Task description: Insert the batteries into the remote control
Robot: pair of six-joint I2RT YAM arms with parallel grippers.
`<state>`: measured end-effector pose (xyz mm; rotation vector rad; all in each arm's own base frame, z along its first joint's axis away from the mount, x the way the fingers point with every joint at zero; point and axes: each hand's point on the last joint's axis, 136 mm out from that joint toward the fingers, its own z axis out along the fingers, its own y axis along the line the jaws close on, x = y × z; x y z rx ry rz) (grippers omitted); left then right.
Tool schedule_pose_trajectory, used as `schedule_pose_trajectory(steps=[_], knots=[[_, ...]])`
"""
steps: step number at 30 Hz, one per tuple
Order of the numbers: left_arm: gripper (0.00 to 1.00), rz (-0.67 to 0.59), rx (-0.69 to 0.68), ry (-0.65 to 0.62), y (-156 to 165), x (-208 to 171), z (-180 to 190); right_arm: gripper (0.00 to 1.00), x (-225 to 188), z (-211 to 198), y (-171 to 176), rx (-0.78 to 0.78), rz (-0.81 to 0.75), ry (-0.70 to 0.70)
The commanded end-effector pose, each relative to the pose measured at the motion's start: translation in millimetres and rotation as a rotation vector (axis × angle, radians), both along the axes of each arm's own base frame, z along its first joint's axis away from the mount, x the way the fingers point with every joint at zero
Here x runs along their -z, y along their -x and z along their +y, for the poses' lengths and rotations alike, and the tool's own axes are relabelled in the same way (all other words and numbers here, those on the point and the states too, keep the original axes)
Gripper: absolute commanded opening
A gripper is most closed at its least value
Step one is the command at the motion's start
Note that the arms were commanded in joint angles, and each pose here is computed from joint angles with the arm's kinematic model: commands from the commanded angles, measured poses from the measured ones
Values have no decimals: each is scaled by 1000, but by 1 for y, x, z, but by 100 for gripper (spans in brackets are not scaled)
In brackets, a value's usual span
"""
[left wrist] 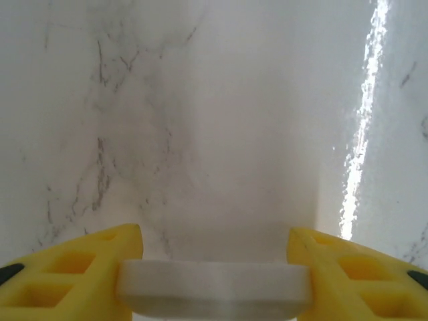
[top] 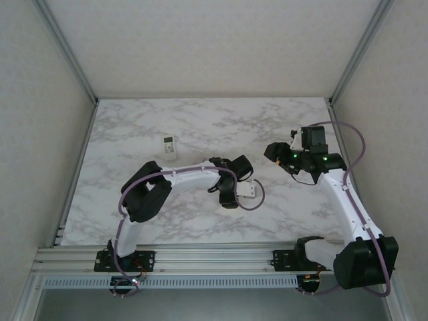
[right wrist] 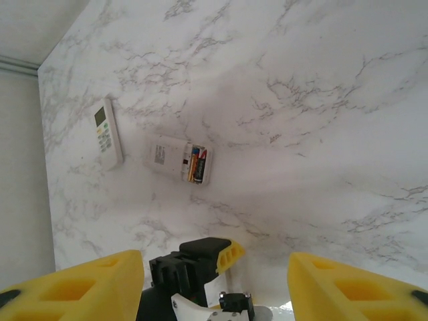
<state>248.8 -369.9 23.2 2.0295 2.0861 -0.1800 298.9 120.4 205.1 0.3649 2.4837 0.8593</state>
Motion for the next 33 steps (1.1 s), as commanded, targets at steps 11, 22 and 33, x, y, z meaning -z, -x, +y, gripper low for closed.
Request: schedule_pose_trajectory(steps=[11, 22, 33], knots=[[89, -53, 19, 128, -3, -39, -11, 61, -11, -4, -7, -104, -125, 102], [99, -228, -641, 961, -71, -214, 86, 92, 16, 73, 18, -854, -650, 555], [100, -303, -1229, 1205, -77, -210, 212, 85, 137, 107, 81, -1530, -447, 706]])
